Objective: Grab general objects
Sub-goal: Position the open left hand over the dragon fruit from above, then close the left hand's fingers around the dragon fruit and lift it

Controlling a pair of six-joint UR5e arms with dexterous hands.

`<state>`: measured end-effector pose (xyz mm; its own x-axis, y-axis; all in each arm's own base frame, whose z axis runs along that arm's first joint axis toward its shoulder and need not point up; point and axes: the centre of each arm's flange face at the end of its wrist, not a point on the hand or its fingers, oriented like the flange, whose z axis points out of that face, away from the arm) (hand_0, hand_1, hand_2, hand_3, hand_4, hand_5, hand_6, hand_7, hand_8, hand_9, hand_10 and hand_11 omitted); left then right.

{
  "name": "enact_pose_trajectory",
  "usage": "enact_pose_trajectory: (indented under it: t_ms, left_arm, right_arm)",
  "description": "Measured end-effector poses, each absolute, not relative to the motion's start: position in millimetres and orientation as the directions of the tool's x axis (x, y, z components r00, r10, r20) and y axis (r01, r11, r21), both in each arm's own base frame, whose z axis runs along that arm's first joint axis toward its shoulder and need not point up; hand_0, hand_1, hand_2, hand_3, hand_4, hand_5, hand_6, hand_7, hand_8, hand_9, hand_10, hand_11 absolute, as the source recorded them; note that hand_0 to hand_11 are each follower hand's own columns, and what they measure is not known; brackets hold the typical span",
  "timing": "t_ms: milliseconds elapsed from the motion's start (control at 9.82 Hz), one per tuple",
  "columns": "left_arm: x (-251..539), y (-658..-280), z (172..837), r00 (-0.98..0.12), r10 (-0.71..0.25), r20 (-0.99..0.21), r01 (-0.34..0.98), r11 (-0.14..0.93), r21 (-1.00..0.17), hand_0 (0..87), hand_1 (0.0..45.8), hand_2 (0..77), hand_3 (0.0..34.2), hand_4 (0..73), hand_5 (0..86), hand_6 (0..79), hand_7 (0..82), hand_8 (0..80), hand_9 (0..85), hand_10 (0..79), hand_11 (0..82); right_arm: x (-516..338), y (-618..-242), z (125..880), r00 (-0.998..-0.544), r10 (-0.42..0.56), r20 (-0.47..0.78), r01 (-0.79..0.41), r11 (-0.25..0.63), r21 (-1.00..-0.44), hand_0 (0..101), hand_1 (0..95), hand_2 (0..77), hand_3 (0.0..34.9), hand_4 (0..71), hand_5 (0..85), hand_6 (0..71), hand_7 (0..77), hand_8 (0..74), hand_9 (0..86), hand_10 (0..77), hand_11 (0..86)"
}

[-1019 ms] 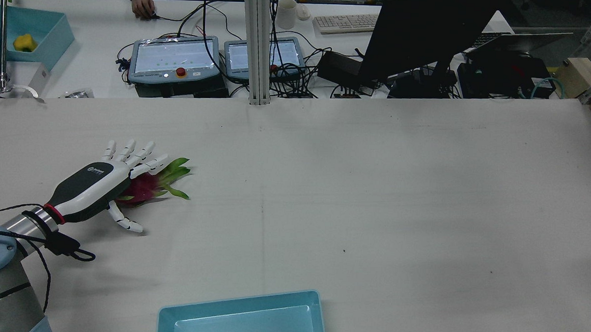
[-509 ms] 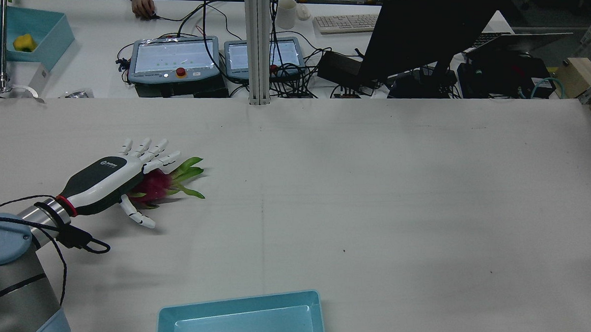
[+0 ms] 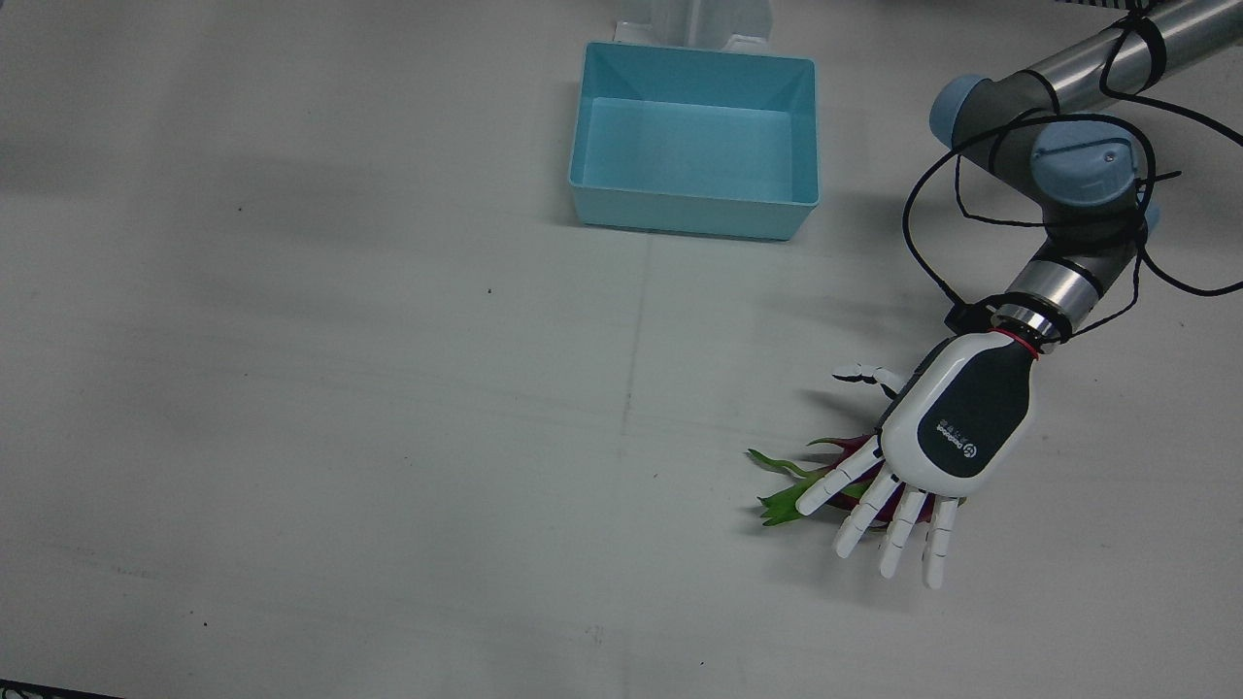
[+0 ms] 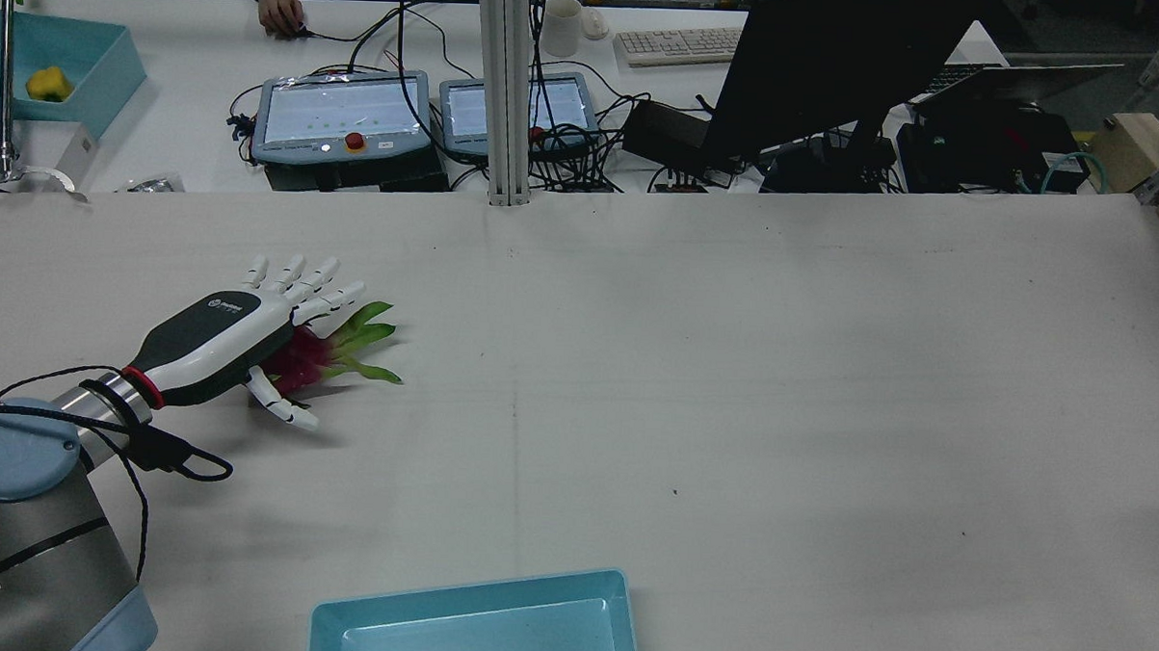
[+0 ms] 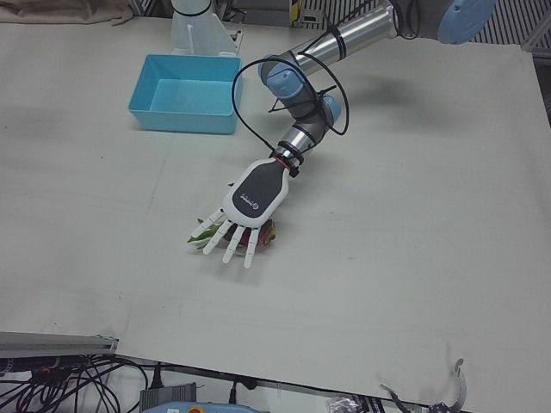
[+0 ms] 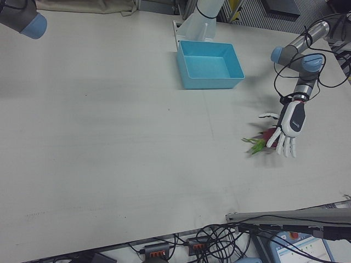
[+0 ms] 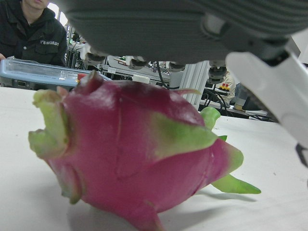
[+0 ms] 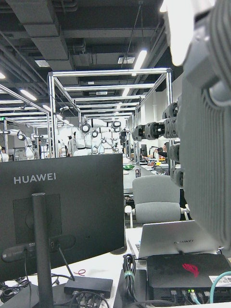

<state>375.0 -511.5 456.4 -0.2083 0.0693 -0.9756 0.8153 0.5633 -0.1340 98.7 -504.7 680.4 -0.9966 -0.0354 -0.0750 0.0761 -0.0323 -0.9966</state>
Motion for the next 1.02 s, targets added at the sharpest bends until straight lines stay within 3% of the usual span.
enact_pose_trajectory:
  t_ms: [1019]
  left_arm:
    - [382, -525, 468, -0.034, 0.223, -0.974, 0.866, 0.493, 0.083, 56.4, 0.0, 20.7, 24.3, 0.0, 2.2, 0.0, 1.1, 0.5, 1.1, 0.5, 1.1]
  right_arm:
    - [99, -504, 681, -0.997, -0.035, -0.075, 0.076, -0.033, -0.997, 0, 5.4, 1.6, 0.0, 0.0, 0.0, 0.0, 0.0, 0.0, 1.6, 0.0, 1.1]
